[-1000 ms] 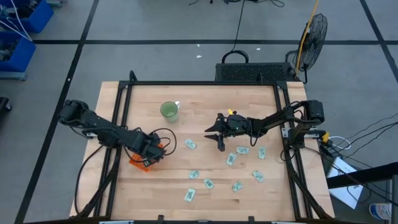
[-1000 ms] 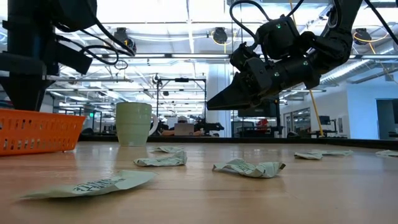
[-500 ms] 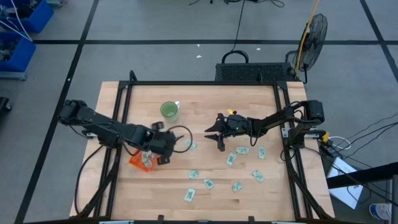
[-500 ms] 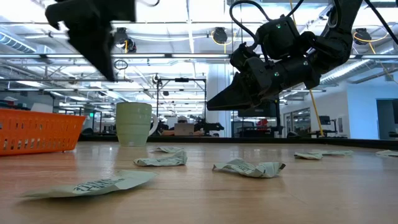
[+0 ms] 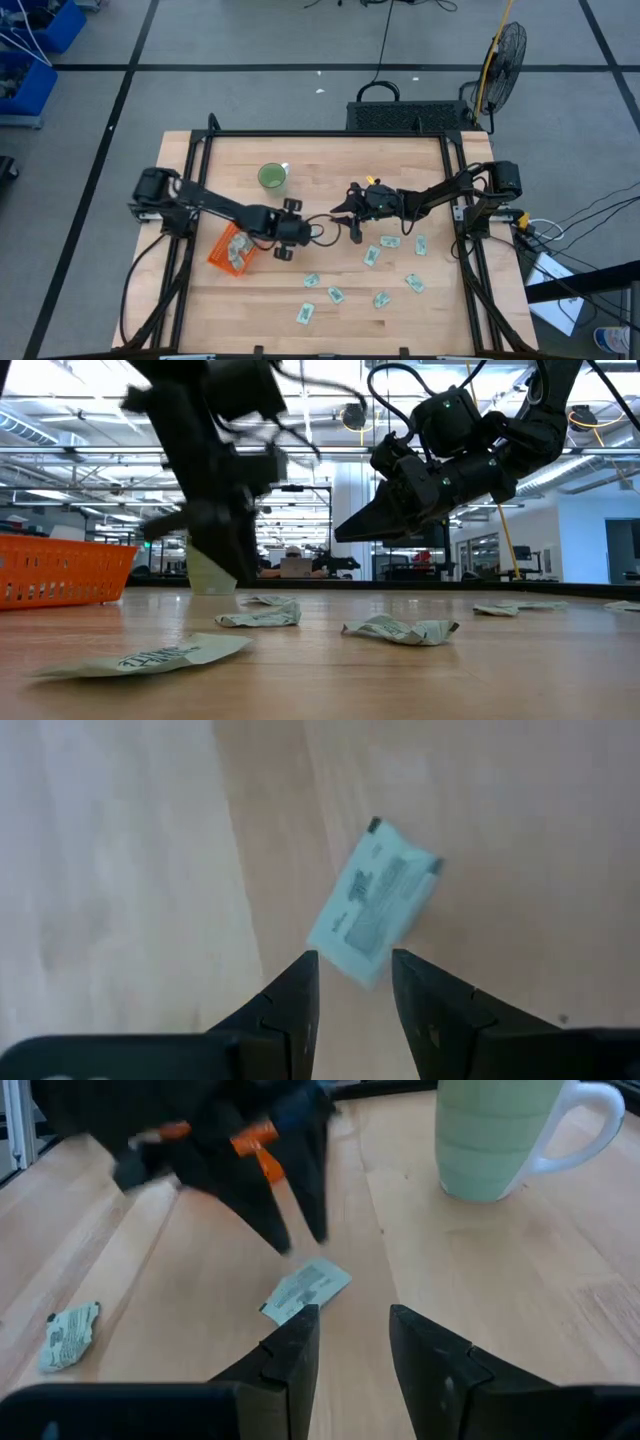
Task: Pick and place Stevia / Truvia into bins
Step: Put the stevia packet into the orange bin
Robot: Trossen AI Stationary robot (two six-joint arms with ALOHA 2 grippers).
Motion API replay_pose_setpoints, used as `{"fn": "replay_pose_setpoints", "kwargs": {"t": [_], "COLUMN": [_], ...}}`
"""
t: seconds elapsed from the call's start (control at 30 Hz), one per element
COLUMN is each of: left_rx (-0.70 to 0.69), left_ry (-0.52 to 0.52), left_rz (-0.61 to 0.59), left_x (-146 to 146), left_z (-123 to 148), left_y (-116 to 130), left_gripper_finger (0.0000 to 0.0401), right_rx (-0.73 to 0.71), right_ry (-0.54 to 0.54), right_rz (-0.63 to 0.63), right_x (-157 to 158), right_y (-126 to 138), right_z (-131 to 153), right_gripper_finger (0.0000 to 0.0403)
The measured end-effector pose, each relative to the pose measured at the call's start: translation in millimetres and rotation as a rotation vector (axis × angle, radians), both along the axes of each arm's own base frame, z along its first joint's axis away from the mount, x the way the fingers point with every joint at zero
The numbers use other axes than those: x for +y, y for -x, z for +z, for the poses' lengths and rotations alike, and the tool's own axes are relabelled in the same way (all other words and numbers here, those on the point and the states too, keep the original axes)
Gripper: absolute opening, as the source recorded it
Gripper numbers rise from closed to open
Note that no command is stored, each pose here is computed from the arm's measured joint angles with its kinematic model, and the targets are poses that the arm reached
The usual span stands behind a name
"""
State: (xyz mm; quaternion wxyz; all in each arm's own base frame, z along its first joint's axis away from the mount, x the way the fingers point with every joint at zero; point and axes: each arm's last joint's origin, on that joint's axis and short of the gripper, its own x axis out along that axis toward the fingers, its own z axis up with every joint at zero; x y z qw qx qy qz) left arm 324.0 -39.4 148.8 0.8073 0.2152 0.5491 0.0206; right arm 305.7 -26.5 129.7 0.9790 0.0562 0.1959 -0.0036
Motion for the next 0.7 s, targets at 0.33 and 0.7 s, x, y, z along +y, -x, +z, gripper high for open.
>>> {"fn": "replay_pose_setpoints", "kwargs": {"t": [0.33,0.7], "left_rx": [0.004,0.073], "left_ry": [0.060,0.297], "left_rz": [-0.035,0.059], "left_x": [5,23], "left_z": [-16,-24], "left_y": [-10,-8], "left_gripper_finger": [0.0133,0.0114], "right_rx": [0.066,0.062], "right_ry": [0.051,0.046], "right_rz": [-0.094,-0.110], "right_x": [-4,-7], "right_y": [3,3], "right_z": [-5,-5], "right_gripper_finger": [0.0116,0.0116]}}
